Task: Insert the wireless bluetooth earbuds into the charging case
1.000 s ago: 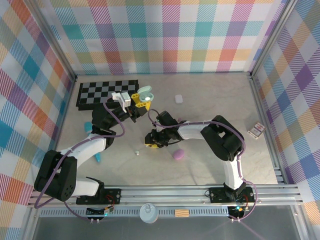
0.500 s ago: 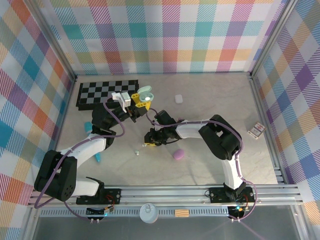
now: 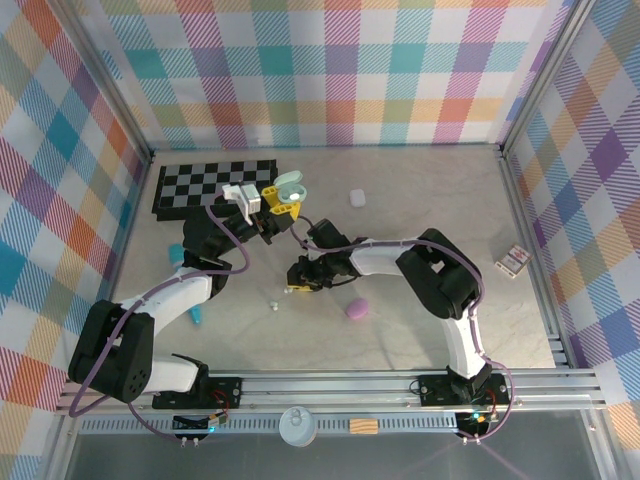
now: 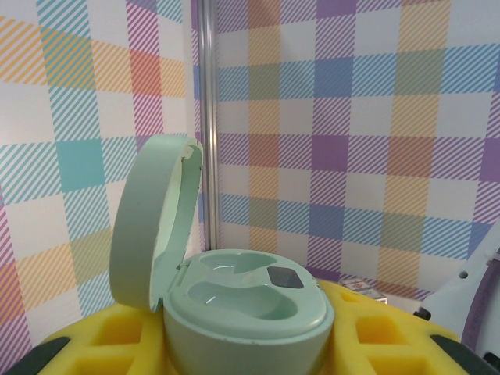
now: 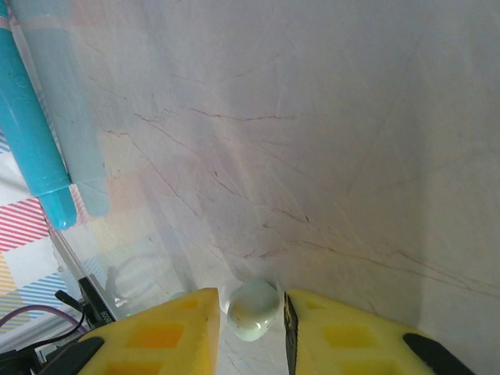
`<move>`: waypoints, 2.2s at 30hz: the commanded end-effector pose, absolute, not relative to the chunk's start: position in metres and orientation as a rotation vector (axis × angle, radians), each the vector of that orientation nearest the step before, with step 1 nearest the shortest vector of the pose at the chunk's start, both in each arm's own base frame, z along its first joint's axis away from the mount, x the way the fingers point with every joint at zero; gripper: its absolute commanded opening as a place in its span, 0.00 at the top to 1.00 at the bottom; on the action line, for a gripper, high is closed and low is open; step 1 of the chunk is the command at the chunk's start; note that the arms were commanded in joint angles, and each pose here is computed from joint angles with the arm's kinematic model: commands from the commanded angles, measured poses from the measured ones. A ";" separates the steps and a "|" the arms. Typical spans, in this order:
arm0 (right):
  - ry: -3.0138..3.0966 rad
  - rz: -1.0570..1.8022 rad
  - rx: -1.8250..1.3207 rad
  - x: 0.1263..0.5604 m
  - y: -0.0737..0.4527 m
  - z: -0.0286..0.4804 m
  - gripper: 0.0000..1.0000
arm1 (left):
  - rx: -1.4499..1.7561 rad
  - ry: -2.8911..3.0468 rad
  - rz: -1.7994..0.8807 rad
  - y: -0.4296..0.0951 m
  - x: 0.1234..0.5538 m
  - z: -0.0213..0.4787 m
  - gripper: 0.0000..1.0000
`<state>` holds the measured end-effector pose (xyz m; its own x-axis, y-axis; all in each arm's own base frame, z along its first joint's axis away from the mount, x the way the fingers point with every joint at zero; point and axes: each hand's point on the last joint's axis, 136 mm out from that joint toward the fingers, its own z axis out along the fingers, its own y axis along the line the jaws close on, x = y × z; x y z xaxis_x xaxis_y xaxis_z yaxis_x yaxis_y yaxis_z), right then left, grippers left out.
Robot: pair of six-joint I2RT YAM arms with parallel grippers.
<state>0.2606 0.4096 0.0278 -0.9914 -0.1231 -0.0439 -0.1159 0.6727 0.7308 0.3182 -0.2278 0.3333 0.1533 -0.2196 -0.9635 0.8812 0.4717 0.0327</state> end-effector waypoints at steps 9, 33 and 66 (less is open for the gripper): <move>-2.906 -0.960 0.235 0.251 0.403 0.006 0.72 | 0.724 1.074 -0.883 -0.224 0.315 0.351 0.68; -3.105 -0.797 0.014 0.277 0.315 0.034 0.80 | 0.752 1.086 -0.873 -0.222 0.304 0.349 0.68; -3.182 -0.937 -0.333 0.294 0.188 0.045 0.68 | 0.821 1.199 -0.978 -0.250 0.270 0.306 0.68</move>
